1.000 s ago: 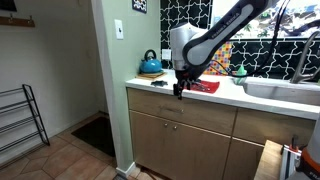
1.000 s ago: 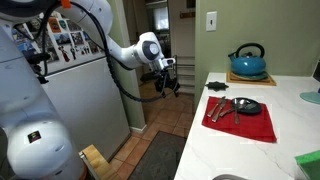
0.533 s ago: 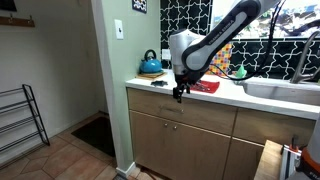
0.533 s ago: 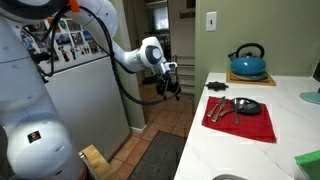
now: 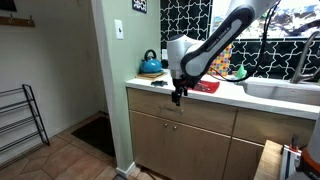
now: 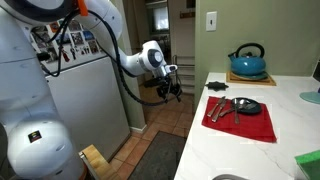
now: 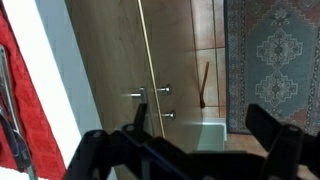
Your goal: Open the left drawer of the cabinet
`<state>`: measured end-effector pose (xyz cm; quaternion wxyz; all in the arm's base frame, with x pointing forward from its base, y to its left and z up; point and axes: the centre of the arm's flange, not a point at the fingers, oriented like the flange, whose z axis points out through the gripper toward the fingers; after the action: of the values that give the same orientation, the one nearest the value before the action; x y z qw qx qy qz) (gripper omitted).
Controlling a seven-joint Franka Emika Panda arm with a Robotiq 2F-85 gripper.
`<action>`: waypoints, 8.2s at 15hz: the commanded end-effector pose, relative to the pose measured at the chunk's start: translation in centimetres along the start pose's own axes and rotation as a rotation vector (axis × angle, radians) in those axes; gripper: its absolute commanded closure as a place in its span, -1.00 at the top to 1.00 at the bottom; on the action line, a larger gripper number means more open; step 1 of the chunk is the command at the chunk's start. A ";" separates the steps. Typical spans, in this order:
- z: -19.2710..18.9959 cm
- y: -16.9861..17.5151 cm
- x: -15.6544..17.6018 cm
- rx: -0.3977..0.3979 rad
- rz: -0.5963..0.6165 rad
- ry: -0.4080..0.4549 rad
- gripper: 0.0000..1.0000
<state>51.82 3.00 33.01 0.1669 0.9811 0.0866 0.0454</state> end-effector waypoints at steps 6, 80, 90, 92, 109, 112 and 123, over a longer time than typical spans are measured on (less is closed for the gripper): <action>8.2 -1.2 4.2 -0.112 -0.043 0.045 1.00; 10.8 -3.2 10.3 -0.218 -0.056 -0.004 1.00; 13.6 -2.5 11.7 -0.242 -0.092 -0.025 1.00; 15.0 -2.4 11.9 -0.251 -0.118 -0.029 1.00; 20.4 -1.7 14.3 -0.279 -0.175 0.003 -0.40; 19.2 -2.0 14.4 -0.256 -0.190 0.002 -0.87; 15.2 -7.2 14.5 -0.263 -0.240 -0.017 -0.93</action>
<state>67.91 1.18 15.82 0.3180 0.9326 0.1679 0.0299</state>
